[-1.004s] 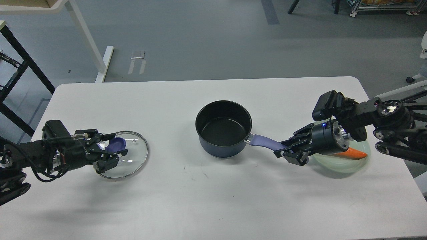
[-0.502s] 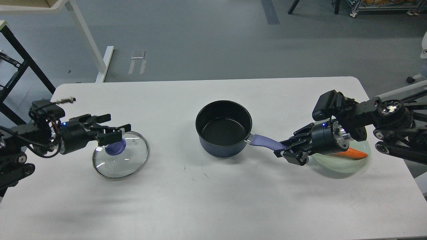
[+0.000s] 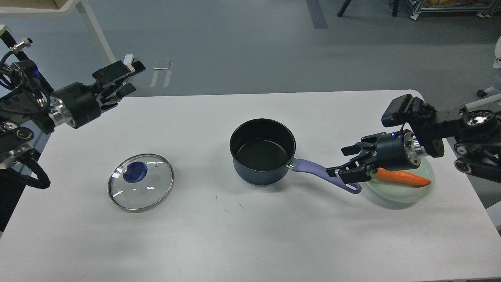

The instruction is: Open pot lid

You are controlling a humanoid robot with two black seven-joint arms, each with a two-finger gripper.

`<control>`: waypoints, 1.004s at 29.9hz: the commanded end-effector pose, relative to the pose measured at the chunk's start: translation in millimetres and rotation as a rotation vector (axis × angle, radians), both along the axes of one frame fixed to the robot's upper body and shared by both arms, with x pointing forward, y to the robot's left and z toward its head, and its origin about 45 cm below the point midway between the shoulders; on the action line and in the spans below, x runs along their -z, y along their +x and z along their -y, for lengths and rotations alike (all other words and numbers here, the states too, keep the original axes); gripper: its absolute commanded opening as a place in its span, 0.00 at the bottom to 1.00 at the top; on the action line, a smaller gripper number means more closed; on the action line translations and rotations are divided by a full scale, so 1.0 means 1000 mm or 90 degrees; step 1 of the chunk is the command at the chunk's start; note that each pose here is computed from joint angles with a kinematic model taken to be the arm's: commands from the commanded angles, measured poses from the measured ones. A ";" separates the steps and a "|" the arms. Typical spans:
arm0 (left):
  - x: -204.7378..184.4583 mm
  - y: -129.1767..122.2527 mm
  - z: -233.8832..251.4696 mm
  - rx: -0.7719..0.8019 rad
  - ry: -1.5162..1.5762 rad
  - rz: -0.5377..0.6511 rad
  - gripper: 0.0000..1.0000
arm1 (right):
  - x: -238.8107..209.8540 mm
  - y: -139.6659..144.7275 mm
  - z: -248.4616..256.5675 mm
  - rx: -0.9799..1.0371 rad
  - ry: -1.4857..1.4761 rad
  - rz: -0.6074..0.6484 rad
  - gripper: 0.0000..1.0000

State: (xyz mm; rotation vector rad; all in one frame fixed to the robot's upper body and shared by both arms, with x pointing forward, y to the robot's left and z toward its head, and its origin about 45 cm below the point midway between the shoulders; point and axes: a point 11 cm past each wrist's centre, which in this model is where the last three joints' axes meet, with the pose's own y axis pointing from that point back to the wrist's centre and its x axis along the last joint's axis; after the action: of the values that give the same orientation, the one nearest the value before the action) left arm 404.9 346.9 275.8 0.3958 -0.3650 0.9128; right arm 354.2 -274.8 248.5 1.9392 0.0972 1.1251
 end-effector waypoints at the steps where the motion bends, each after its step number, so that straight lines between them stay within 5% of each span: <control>1: -0.005 0.008 0.005 -0.036 -0.085 -0.005 0.99 | -0.046 0.016 0.004 0.104 0.130 0.018 0.98; 13: -0.005 0.047 0.033 -0.149 -0.398 -0.025 0.99 | -0.118 0.065 0.073 0.599 0.785 -0.074 0.98; 22: 0.032 0.059 0.046 -0.187 -0.404 -0.072 0.99 | -0.091 0.101 0.069 0.657 0.835 -0.072 0.99; 30: 0.068 0.040 0.057 -0.176 -0.528 -0.186 0.99 | -0.025 0.079 0.058 0.702 1.018 -0.289 1.00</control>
State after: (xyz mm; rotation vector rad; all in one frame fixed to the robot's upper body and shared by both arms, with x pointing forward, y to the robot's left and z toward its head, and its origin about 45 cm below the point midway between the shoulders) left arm 448.2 288.5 211.7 -0.1590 0.2932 1.1819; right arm 443.5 -333.6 292.7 2.6149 -1.8289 -0.0304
